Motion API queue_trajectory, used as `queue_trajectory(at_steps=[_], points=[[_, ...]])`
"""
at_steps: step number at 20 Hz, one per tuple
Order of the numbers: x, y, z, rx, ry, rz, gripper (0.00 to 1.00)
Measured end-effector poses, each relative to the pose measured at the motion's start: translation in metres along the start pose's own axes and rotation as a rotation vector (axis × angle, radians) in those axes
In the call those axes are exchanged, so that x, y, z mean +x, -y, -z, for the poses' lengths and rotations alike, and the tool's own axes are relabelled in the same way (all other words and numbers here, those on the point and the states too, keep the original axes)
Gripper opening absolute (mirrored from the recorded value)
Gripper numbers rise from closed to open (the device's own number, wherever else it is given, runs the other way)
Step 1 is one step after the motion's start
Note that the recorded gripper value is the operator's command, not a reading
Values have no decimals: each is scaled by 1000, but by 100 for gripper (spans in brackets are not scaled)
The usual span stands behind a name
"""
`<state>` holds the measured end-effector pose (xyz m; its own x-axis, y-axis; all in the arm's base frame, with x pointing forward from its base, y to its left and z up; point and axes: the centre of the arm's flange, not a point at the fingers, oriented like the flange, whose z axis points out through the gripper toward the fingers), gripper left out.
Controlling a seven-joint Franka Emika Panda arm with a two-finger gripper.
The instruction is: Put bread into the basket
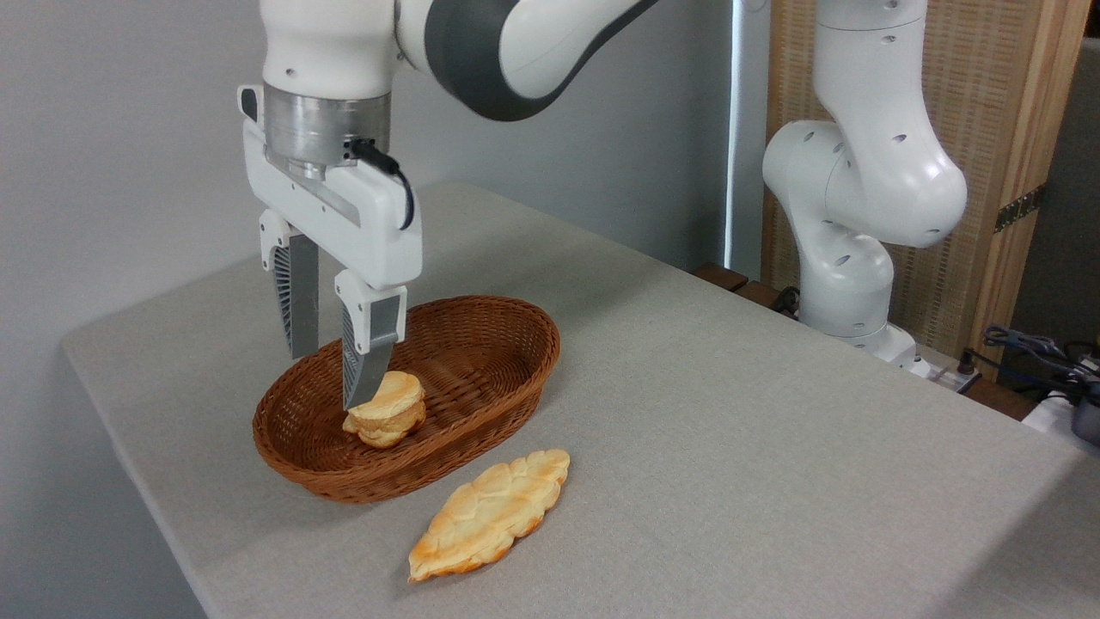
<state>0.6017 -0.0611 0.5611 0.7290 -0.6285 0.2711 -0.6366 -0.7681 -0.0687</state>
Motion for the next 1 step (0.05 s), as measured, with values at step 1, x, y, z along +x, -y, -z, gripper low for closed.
queue_trajectory(at_steps=[1], points=[[-3, 6, 4, 4, 0, 11, 100]])
